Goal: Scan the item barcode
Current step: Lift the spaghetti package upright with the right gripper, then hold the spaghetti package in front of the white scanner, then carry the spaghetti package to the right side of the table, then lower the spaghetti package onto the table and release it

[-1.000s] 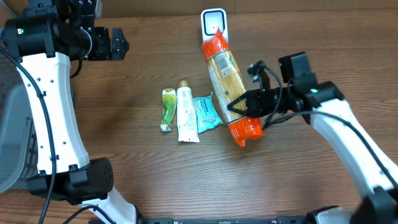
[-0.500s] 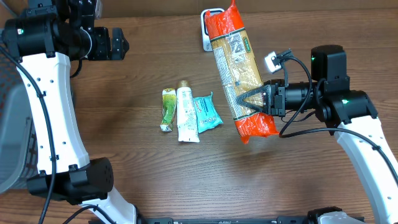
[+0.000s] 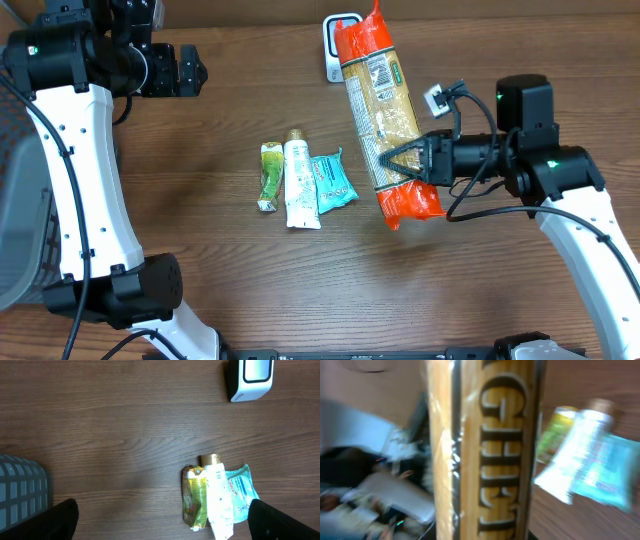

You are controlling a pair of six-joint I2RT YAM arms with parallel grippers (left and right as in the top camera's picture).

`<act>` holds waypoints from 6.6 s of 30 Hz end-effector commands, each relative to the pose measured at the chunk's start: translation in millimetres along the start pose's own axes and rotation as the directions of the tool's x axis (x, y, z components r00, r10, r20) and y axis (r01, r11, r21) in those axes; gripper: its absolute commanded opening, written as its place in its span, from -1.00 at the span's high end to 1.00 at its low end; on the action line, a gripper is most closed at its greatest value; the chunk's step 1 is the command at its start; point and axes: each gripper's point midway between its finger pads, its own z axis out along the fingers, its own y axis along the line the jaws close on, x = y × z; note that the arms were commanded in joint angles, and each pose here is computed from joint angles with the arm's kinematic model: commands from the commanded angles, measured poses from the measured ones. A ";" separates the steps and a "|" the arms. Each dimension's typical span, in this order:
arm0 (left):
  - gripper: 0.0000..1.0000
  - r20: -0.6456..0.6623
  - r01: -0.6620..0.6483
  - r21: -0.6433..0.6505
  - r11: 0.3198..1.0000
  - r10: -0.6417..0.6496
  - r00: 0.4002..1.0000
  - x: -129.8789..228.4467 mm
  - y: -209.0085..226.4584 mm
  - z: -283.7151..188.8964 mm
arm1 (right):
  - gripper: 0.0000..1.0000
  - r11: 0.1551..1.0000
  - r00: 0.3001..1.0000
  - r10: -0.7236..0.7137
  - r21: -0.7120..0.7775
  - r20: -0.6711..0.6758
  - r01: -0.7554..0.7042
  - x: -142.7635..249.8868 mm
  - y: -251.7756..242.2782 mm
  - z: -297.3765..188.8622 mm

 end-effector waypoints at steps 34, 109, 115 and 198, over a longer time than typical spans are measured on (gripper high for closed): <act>-0.99 0.019 -0.023 -0.001 1.000 0.023 1.000 -1.8 -1.8 -7.1 | 0.93 -0.395 0.813 -0.297 0.840 -0.500 0.372 -191.4 -212.3 26.0; -0.99 0.016 -0.023 -0.001 1.000 0.023 1.000 -1.6 -1.6 -6.1 | 0.93 0.094 0.893 0.296 0.920 0.338 -0.379 -28.2 -148.2 -139.6; -0.99 0.016 -0.023 0.000 1.000 0.023 1.000 -1.6 -1.8 -6.1 | 0.93 0.121 0.872 0.393 0.923 0.294 -0.365 19.3 -210.1 -120.6; -0.99 0.016 -0.023 -0.001 1.000 0.023 1.000 -1.6 -1.7 -6.1 | -1.00 0.460 0.877 0.194 0.748 0.440 -0.478 -24.7 -118.2 -183.6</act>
